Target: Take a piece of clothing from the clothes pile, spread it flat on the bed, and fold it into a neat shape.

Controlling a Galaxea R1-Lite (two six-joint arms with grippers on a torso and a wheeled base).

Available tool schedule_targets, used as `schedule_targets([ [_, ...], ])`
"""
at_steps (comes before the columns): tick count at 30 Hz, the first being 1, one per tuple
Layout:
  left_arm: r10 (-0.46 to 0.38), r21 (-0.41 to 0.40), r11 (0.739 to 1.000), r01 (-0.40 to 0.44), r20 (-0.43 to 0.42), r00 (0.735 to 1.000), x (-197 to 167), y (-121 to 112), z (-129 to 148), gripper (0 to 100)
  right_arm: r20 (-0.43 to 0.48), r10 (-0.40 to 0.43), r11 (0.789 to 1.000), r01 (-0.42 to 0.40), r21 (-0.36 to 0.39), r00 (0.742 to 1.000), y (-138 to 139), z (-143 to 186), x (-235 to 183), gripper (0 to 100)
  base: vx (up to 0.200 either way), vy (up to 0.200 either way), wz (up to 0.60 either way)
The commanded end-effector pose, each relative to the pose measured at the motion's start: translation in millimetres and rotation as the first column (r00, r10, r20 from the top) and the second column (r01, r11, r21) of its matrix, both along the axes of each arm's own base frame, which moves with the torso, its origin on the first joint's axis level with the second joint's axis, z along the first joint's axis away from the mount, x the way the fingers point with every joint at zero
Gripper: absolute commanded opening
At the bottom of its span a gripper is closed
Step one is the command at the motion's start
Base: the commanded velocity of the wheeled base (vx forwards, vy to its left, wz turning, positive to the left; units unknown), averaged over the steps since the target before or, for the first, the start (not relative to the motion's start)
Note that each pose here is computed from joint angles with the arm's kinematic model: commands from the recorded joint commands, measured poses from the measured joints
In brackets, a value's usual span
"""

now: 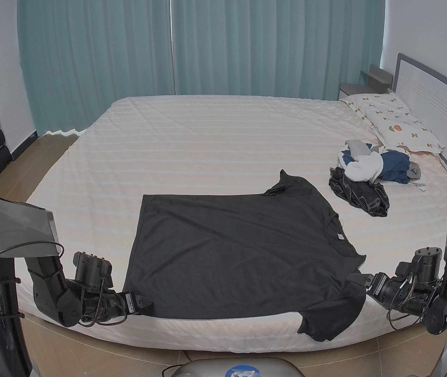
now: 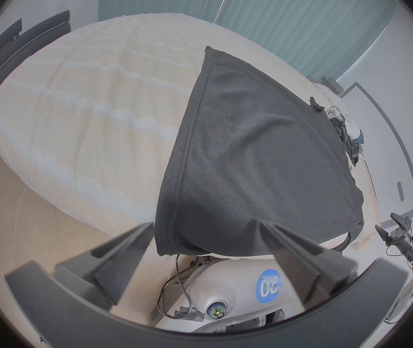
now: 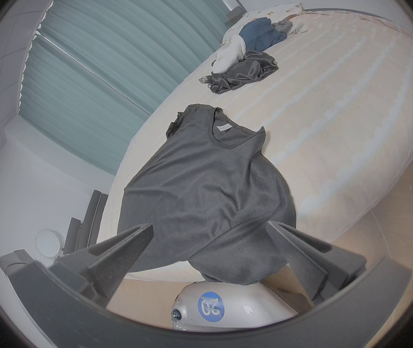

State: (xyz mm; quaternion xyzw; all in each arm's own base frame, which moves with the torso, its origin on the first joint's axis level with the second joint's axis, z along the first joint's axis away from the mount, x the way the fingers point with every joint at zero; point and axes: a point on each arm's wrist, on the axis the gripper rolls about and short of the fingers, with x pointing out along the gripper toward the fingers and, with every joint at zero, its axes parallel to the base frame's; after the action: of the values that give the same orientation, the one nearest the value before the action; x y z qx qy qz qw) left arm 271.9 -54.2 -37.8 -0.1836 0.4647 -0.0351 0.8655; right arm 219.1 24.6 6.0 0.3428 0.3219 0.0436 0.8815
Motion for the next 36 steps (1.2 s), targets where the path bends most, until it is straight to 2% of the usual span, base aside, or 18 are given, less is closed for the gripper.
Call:
schedule_targets([
  [1, -0.001, 0.000, 1.000, 0.001, -0.002, 1.000, 1, -1, -1, 0, 0.014, -0.001, 1.000, 0.001, 0.001, 1.000, 0, 1, 1, 100, 0.000, 0.000, 0.00],
  [10, 0.032, 0.024, 0.999, -0.032, -0.003, 0.999, -2, 0, 0, 0, 0.008, -0.008, 1.000, 0.008, 0.012, 1.000, -5, 1, 1, 100, 0.000, 0.000, 0.00],
  [15, 0.089, -0.025, 0.996, -0.088, 0.016, 0.996, 0, 1, 10, 0, 0.017, -0.037, 0.999, 0.037, 0.004, 0.999, -13, 1, 2, 100, 0.000, 0.000, 0.00],
  [17, 0.142, -0.085, 0.987, -0.138, 0.034, 0.989, 2, 1, 20, 0, 0.028, -0.041, 0.999, 0.041, 0.002, 0.999, -19, 1, 4, 100, 0.000, 0.000, 0.00],
  [19, 0.158, -0.104, 0.983, -0.153, 0.039, 0.987, 3, 0, 23, 0, 0.026, -0.033, 0.999, 0.033, -0.002, 0.999, -21, 0, 4, 100, 0.000, 0.000, 0.00],
  [20, 0.182, -0.126, 0.976, -0.177, 0.035, 0.983, 4, 0, 25, 0, 0.026, -0.002, 1.000, 0.002, -0.023, 1.000, -23, -2, 4, 100, 0.000, 0.000, 0.00],
  [25, 0.222, -0.162, 0.963, -0.215, 0.022, 0.975, 4, 2, 26, 0, 0.000, 0.050, 0.994, -0.050, -0.093, 0.999, -31, -15, 4, 100, 0.000, 0.000, 0.00],
  [29, 0.238, -0.228, 0.946, -0.229, 0.013, 0.971, 5, 5, 27, 0, -0.072, 0.097, 0.988, -0.105, -0.117, 0.993, -30, -38, 5, 100, 0.000, 0.000, 0.00],
  [36, 0.278, -0.263, 0.927, -0.268, 0.000, 0.961, 6, 9, 28, 0, -0.068, 0.121, 0.980, -0.130, -0.148, 0.990, -30, -49, 15, 100, 0.000, 0.000, 0.00],
])
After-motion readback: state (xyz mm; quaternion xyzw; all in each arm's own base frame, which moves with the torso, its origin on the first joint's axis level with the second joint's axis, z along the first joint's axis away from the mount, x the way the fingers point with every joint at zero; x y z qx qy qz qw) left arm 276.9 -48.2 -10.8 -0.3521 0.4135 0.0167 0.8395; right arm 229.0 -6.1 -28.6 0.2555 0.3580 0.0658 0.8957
